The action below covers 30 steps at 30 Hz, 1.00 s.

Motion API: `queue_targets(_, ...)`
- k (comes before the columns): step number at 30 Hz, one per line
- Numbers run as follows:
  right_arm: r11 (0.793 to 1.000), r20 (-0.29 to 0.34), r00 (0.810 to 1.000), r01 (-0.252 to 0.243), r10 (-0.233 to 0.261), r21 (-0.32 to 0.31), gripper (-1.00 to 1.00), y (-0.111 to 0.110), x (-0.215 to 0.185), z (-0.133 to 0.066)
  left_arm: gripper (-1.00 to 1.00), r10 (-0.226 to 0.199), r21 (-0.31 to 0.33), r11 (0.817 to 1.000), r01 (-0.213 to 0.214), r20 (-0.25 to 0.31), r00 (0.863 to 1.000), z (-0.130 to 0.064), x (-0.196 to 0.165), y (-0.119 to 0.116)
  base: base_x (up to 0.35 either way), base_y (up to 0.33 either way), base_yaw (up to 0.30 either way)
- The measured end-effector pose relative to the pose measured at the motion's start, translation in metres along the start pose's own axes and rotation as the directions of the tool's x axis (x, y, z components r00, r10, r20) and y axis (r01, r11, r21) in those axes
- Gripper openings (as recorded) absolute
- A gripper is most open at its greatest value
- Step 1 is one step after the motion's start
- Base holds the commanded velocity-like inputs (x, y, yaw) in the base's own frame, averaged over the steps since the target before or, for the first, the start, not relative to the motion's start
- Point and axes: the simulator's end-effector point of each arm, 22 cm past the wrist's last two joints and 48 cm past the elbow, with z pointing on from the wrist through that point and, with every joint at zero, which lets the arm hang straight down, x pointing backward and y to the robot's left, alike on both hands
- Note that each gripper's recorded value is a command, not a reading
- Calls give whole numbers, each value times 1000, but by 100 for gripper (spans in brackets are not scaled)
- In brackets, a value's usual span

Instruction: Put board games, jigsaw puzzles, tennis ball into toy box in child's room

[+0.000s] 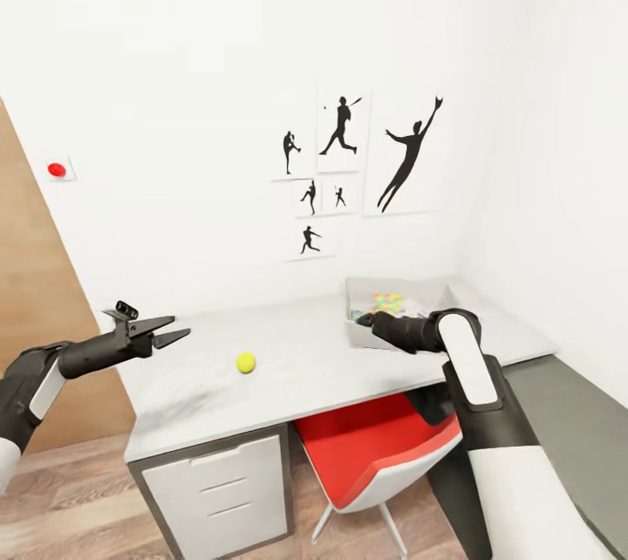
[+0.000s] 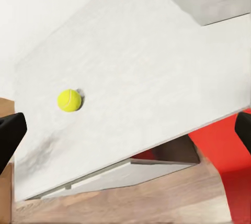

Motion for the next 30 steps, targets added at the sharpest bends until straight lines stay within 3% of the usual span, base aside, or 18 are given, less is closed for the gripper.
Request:
queue_targets(11, 998, -41, 997, 58, -58, 3, 100, 17, 21, 11, 100, 12, -8, 1000, -12, 42, 999, -13, -11, -2, -31, 16, 251)
queue_targets(17, 998, -91, 994, 56, -57, -6, 100, 27, 42, 23, 100, 12, -12, 1000, -12, 42, 999, -15, -11, -1, 13, 0, 290)
queue_targets(24, 999, -122, 991, 49, -49, -2, 100, 26, 53, 31, 100, 7, -27, 1000, -6, 45, 999, -21, -12, 4, 186, 0, 270)
queue_targets(30, 998, -159, 986, 47, -42, 29, 100, 13, 65, 42, 100, -5, -34, 999, 6, 47, 999, -22, -10, 10, 46, 4, 238)
